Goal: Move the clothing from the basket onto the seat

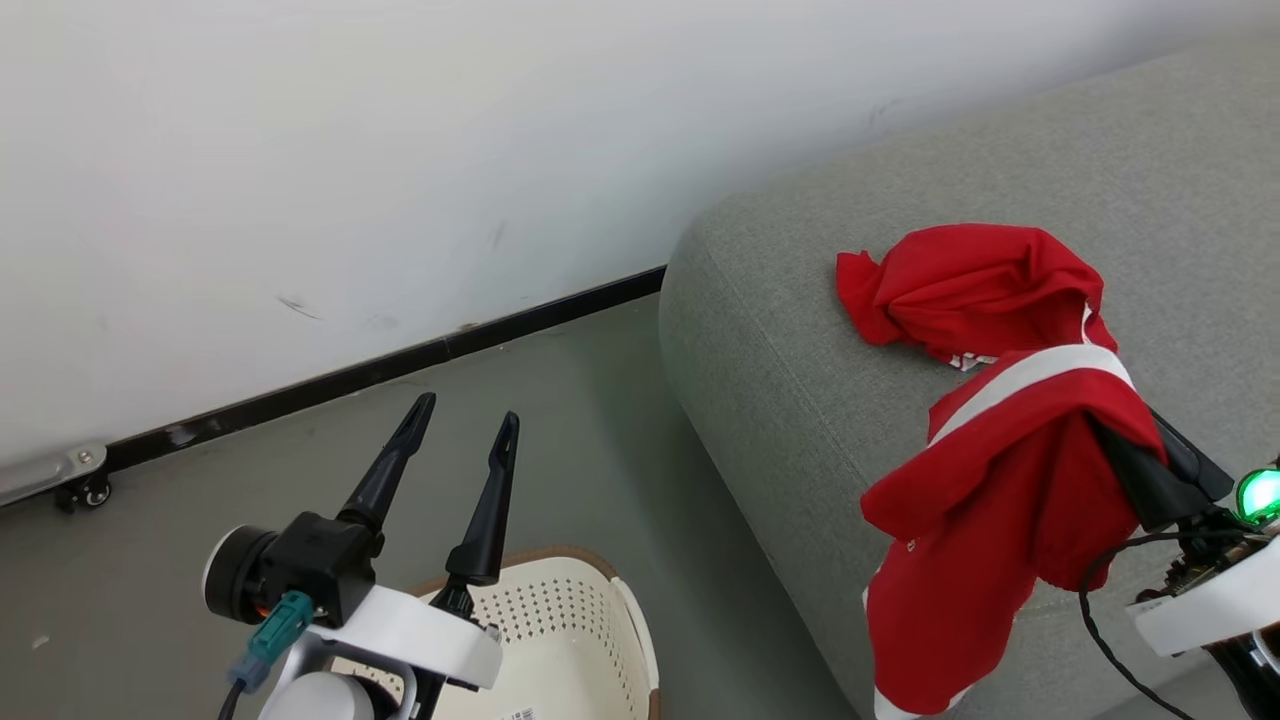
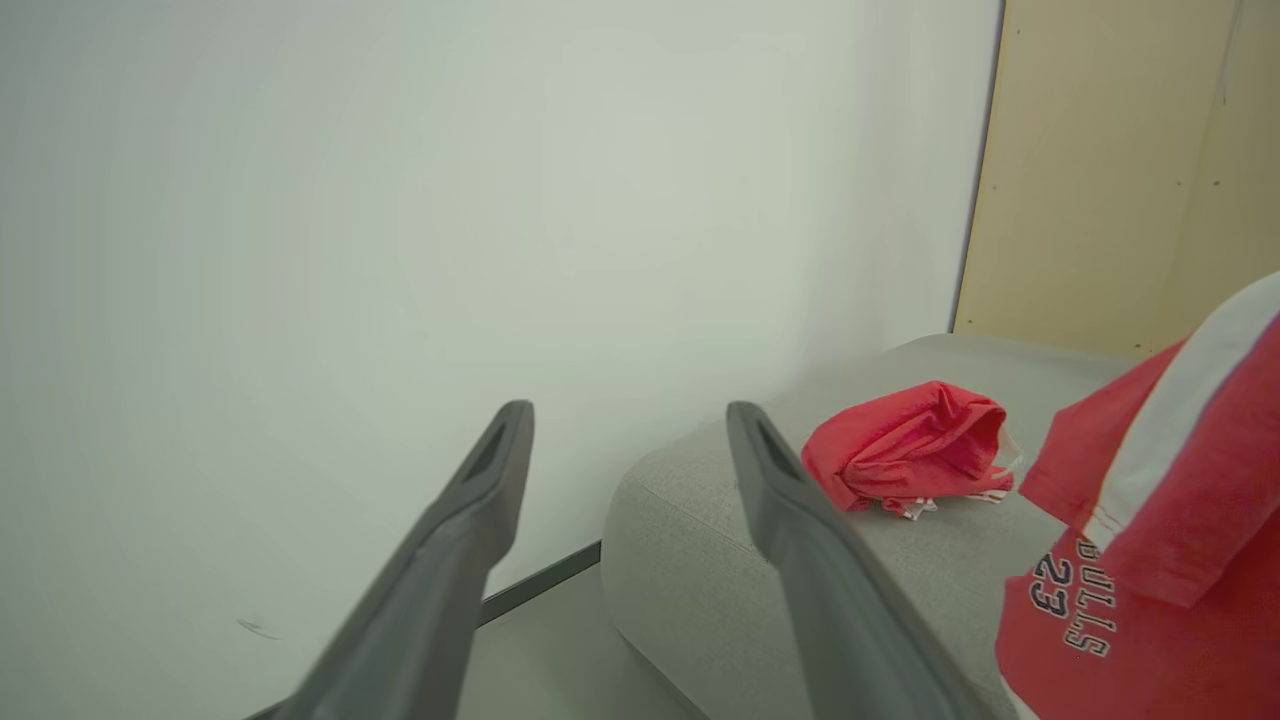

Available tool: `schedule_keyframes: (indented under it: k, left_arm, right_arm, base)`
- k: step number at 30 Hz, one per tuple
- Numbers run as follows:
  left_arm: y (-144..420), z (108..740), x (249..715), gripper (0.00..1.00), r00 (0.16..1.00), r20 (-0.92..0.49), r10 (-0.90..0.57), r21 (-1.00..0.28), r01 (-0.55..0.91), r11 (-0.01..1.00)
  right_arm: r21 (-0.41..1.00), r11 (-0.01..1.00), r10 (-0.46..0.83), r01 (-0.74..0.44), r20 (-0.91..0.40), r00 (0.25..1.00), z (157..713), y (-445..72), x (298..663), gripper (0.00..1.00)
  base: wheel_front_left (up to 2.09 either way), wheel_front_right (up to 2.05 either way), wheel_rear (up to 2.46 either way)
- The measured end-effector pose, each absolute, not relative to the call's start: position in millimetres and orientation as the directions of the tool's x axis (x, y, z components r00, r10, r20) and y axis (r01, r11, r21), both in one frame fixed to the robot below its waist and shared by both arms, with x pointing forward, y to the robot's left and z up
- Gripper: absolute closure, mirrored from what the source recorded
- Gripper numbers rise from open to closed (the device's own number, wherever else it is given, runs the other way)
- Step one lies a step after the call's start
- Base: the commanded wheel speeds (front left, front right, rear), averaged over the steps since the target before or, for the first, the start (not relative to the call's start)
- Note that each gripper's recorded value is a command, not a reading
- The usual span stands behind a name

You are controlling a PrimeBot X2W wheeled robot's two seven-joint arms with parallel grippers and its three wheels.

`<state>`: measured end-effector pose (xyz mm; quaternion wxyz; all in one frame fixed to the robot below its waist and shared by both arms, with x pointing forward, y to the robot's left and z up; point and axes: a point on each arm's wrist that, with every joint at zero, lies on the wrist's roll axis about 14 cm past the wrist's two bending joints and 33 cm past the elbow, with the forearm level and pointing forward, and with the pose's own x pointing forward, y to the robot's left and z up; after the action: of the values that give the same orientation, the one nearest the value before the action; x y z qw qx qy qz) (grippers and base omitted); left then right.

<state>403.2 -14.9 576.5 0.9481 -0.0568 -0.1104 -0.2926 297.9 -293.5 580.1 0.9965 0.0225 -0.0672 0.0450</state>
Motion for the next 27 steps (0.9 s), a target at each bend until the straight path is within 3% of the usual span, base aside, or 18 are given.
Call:
schedule_keyframes:
  k: [10,18,27]
  left_arm:
    - [-13,570,411,0.0,0.814,0.233,-0.533,-0.043,0.556,0.83]
    - [-9,572,418,0.0,0.813,0.252,-0.525,-0.026,0.548,0.836]
    - [-1,568,427,0.0,0.819,0.247,-0.518,-0.014,0.538,0.843]
  right_arm:
    - [0.014,1.0,0.003,-0.006,0.196,0.981,601,-318,296,1.0]
    - [-0.083,0.995,-0.021,0.051,0.328,0.944,666,-343,321,1.0]
    - [-0.136,0.986,-0.039,0.096,0.368,0.929,713,-360,355,1.0]
  base:
    - [0.0,0.0,0.0]
    - [0.0,0.0,0.0]
    - [0.0,0.0,0.0]
